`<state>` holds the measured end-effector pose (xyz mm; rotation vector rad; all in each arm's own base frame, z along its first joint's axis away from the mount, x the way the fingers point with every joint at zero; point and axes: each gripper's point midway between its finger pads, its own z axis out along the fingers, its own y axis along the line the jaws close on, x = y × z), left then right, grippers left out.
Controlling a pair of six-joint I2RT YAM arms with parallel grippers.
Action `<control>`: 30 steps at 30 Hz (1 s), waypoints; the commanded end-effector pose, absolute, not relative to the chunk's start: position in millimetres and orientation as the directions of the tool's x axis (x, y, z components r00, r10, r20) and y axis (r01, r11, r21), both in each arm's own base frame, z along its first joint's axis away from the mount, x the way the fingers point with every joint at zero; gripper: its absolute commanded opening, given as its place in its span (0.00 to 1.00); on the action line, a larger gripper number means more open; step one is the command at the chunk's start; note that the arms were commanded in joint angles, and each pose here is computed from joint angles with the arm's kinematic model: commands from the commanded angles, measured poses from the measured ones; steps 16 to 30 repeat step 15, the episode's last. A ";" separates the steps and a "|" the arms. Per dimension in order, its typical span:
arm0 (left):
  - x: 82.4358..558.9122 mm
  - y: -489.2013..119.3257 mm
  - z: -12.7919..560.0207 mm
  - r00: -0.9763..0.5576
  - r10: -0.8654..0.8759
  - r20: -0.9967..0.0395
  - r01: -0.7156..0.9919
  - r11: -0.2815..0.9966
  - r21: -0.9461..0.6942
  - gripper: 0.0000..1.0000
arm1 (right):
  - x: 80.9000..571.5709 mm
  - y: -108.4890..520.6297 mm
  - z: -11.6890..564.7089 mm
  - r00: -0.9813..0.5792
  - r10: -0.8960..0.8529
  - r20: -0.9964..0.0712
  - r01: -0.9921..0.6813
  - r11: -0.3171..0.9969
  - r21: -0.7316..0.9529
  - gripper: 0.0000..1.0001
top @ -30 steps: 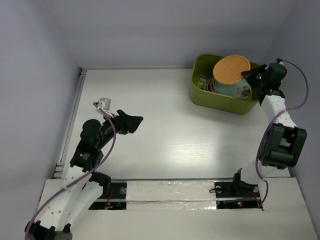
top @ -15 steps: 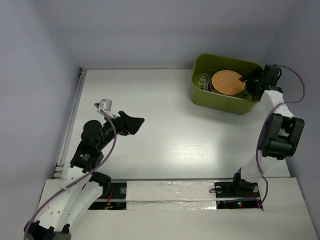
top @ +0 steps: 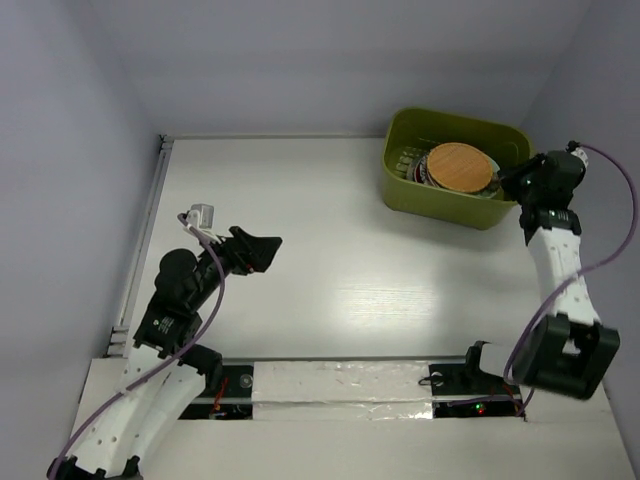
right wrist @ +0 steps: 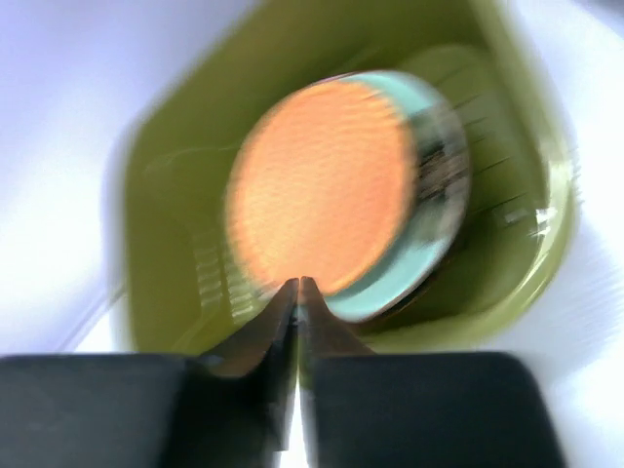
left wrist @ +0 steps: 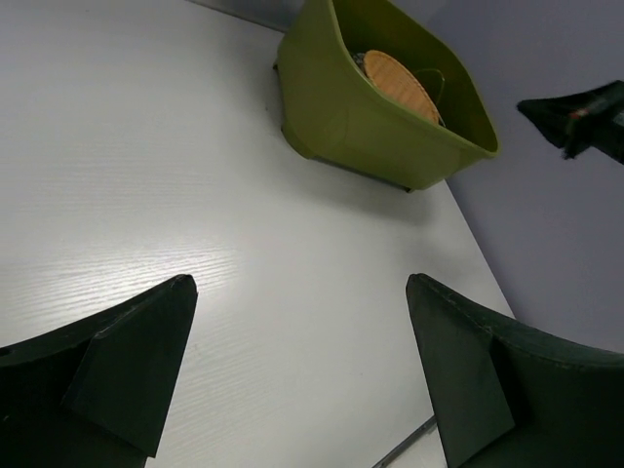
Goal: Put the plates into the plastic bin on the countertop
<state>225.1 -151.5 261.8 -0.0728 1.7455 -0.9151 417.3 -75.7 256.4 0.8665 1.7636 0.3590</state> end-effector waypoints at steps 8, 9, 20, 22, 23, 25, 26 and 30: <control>223.7 -88.0 361.9 -0.063 -0.422 -0.904 0.268 0.866 -0.422 0.88 | 201.6 53.5 502.4 0.237 0.600 -0.764 -0.411 0.774 0.481 0.00; 219.4 -83.5 374.1 -0.026 -0.424 -0.905 0.271 0.869 -0.415 0.88 | 182.4 55.9 513.4 0.268 0.579 -0.770 -0.416 0.791 0.449 0.00; 209.4 -85.1 401.0 0.053 -0.454 -0.889 0.339 0.846 -0.412 0.90 | 154.5 52.5 511.7 0.323 0.548 -0.772 -0.382 0.822 0.423 0.22; 209.4 -85.1 401.0 0.053 -0.454 -0.889 0.339 0.846 -0.412 0.90 | 154.5 52.5 511.7 0.323 0.548 -0.772 -0.382 0.822 0.423 0.22; 209.4 -85.1 401.0 0.053 -0.454 -0.889 0.339 0.846 -0.412 0.90 | 154.5 52.5 511.7 0.323 0.548 -0.772 -0.382 0.822 0.423 0.22; 209.4 -85.1 401.0 0.053 -0.454 -0.889 0.339 0.846 -0.412 0.90 | 154.5 52.5 511.7 0.323 0.548 -0.772 -0.382 0.822 0.423 0.22; 209.4 -85.1 401.0 0.053 -0.454 -0.889 0.339 0.846 -0.412 0.90 | 154.5 52.5 511.7 0.323 0.548 -0.772 -0.382 0.822 0.423 0.22; 209.4 -85.1 401.0 0.053 -0.454 -0.889 0.339 0.846 -0.412 0.90 | 154.5 52.5 511.7 0.323 0.548 -0.772 -0.382 0.822 0.423 0.22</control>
